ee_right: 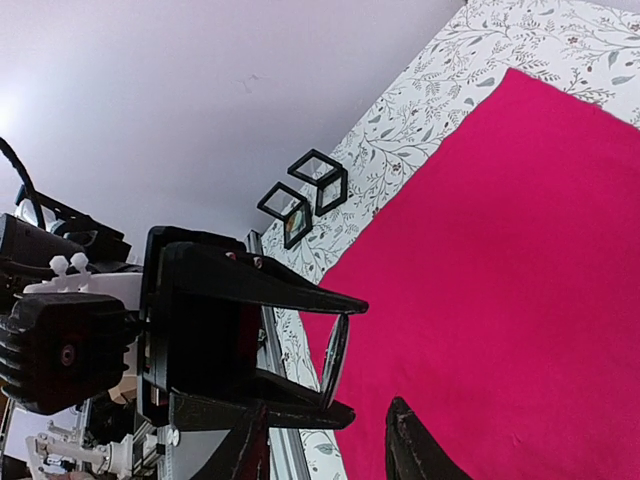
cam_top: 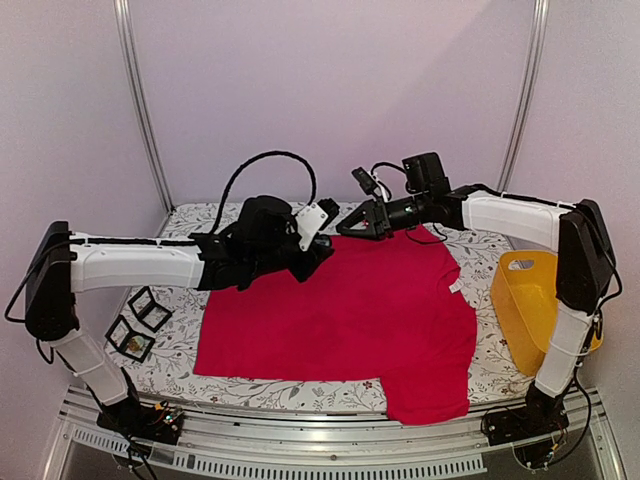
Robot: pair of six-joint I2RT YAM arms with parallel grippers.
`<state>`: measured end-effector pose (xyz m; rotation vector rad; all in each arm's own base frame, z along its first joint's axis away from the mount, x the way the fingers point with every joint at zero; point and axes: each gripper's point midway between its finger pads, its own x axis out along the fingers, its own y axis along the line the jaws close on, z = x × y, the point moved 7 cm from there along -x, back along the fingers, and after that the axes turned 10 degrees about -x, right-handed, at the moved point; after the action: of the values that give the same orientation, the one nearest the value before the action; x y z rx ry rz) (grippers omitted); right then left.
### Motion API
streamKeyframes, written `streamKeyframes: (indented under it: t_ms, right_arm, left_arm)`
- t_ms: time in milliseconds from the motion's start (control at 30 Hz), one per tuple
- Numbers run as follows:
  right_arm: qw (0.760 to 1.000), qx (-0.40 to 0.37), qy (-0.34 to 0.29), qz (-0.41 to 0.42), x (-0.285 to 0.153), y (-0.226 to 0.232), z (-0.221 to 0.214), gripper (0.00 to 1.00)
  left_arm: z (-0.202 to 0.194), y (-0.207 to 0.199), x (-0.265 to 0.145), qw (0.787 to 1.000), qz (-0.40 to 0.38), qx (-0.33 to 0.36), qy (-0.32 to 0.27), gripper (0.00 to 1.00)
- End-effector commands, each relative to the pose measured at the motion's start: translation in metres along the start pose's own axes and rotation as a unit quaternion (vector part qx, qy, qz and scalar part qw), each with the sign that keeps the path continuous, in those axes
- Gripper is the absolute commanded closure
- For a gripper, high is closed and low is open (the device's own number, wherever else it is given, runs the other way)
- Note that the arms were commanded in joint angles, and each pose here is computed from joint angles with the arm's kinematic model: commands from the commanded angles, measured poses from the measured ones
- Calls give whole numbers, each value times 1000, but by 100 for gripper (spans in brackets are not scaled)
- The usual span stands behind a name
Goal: Pin the brooch onto the clothing
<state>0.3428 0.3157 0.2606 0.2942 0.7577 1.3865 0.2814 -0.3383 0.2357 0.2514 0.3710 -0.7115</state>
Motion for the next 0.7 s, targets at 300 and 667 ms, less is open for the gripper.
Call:
streamKeyframes:
  t_ms: [300, 667]
  right_arm:
    - [999, 19, 28, 35, 31, -2, -9, 71]
    - [998, 26, 44, 42, 45, -5, -15, 100]
  left_arm:
    - [6, -8, 7, 1000, 13, 20, -14, 68]
    - [5, -8, 7, 1000, 19, 20, -14, 68]
